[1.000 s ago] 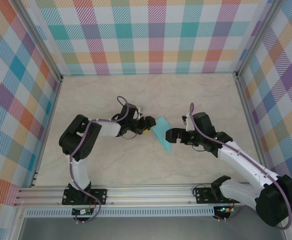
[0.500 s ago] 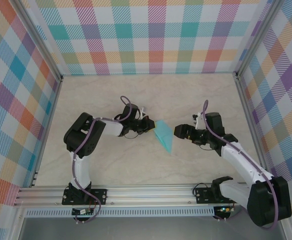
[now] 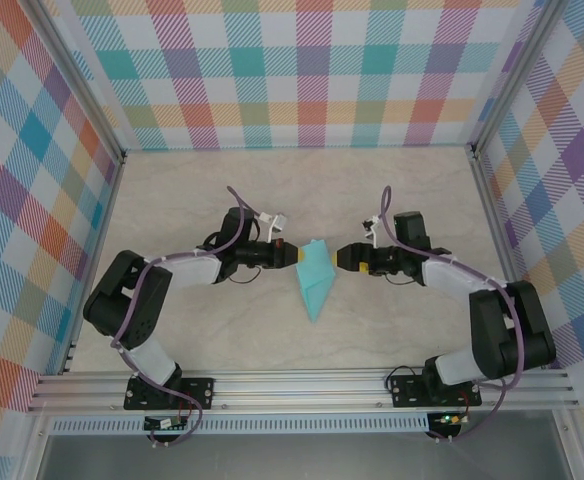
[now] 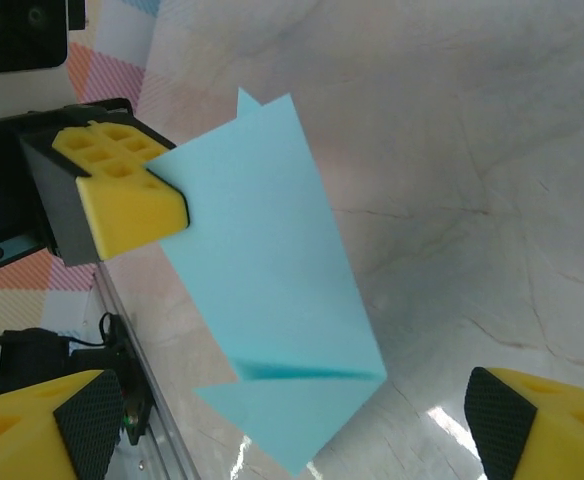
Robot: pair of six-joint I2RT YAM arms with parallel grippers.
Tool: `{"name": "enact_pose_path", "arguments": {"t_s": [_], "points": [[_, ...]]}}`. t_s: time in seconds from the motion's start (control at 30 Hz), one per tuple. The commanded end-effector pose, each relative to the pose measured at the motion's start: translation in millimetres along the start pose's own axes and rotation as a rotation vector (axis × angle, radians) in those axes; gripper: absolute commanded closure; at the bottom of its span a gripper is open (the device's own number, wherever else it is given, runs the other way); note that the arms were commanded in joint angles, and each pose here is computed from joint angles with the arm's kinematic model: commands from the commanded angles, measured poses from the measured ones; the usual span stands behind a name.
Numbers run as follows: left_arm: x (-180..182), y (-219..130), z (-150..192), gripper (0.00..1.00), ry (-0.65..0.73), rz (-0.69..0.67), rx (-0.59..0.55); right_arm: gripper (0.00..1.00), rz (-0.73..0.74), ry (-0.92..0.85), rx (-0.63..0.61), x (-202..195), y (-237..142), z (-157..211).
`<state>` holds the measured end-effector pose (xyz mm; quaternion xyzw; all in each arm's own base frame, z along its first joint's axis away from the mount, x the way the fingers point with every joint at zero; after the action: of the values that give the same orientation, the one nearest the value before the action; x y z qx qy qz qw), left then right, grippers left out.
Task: Fold a paper plane with a square sheet of paper (fold left side to right side)
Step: Pick up the paper from the center of the table, then place the paper at the center of the table.
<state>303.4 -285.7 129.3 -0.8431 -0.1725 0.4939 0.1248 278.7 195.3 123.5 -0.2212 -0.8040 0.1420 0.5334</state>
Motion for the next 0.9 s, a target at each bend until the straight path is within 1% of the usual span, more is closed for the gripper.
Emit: {"name": "enact_pose_path", "arguments": {"t_s": [0.0,0.07,0.17,0.27,0.53,0.67,0.77,0.87], "points": [[-9,-6,12,1.0,0.08,0.06,0.049,0.11,-0.153,-0.143,0.005,20,5,-14],[-12,-6,13,1.0,0.089,0.073,0.055,0.13,-0.179,-0.146,0.021,17,9,-13],[-13,-7,15,1.0,0.096,0.086,0.064,0.21,-0.219,-0.13,0.034,14,15,-13],[-14,-6,16,1.0,0.098,0.098,0.07,0.26,-0.249,-0.114,0.041,11,19,-11],[-11,-2,17,1.0,0.089,0.108,0.086,0.34,-0.282,-0.078,0.097,2,32,-1],[-9,0,17,1.0,0.086,0.11,0.094,0.49,-0.302,-0.078,0.112,2,36,3],[-7,2,18,1.0,0.079,0.109,0.098,0.56,-0.326,-0.074,0.127,2,37,7],[-6,4,19,1.0,0.072,0.112,0.109,0.67,-0.343,-0.074,0.139,2,38,10]]}}
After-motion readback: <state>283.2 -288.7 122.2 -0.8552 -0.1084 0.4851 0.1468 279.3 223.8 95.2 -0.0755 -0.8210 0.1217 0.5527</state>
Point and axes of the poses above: each hand's point on the last joint's axis, 136 mm out from that joint toward the fingers, its own y axis out along the fingers, its own x axis along the line the jaws close on, z = x × y, the point moved 2 cm from there along -y, back along the fingers, and after that the axes turned 1 degree about y, right-handed, at the moved point
